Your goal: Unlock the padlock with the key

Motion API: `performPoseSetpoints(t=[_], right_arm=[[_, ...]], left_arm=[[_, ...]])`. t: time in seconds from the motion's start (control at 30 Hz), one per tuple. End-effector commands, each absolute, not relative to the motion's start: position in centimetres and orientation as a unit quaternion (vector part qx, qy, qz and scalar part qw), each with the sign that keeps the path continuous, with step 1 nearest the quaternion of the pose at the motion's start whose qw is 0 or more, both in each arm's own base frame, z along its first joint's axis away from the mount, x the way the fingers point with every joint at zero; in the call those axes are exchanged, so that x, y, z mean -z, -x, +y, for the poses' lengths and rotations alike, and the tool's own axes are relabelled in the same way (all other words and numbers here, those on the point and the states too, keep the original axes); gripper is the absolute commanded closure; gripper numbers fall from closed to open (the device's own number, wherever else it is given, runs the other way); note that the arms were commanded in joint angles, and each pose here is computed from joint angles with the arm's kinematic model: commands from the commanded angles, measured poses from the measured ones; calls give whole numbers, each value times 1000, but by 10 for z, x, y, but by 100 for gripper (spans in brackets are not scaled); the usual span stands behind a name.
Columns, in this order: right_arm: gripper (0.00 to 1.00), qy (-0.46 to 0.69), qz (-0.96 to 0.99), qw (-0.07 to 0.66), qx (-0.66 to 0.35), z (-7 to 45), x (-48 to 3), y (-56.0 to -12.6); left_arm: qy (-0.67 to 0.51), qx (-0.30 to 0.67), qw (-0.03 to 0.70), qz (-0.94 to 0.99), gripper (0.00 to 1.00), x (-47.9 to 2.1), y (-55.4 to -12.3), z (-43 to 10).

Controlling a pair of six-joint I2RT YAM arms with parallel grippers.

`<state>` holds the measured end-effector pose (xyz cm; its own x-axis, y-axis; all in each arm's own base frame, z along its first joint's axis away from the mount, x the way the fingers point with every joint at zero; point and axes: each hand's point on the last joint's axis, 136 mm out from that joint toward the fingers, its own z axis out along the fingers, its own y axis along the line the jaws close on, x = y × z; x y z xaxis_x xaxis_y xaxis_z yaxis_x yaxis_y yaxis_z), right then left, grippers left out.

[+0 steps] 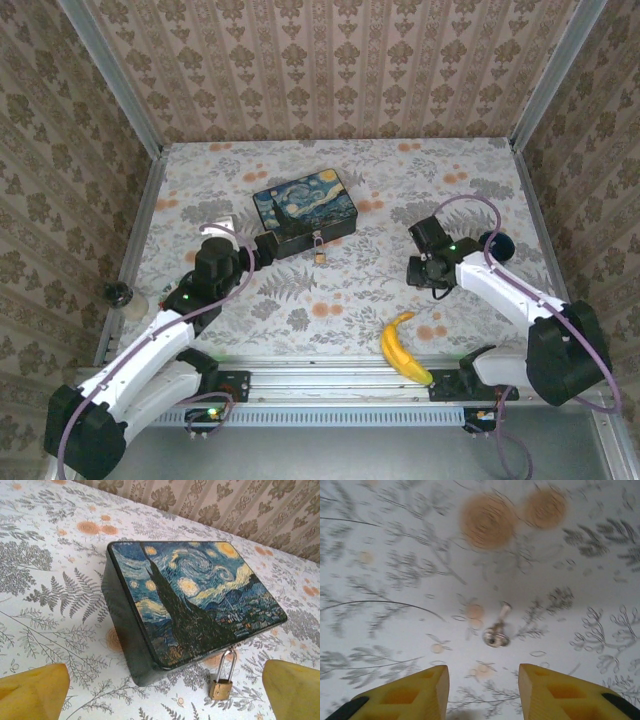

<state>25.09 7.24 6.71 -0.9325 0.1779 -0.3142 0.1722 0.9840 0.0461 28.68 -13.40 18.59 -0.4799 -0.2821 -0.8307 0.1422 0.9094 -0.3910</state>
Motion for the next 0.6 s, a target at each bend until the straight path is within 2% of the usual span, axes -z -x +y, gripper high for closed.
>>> performPoseSetpoints(t=[0.0, 0.13, 0.57], right_arm=[[58, -142, 978, 155, -6, 63, -59, -251], [59, -184, 971, 151, 17, 53, -47, -255], [59, -204, 971, 126, 17, 59, -17, -265]], left_arm=[[48, 215, 489, 844, 0, -175, -285, -135], [46, 222, 474, 851, 0, -166, -286, -141], [51, 225, 463, 856, 0, -154, -285, -142]])
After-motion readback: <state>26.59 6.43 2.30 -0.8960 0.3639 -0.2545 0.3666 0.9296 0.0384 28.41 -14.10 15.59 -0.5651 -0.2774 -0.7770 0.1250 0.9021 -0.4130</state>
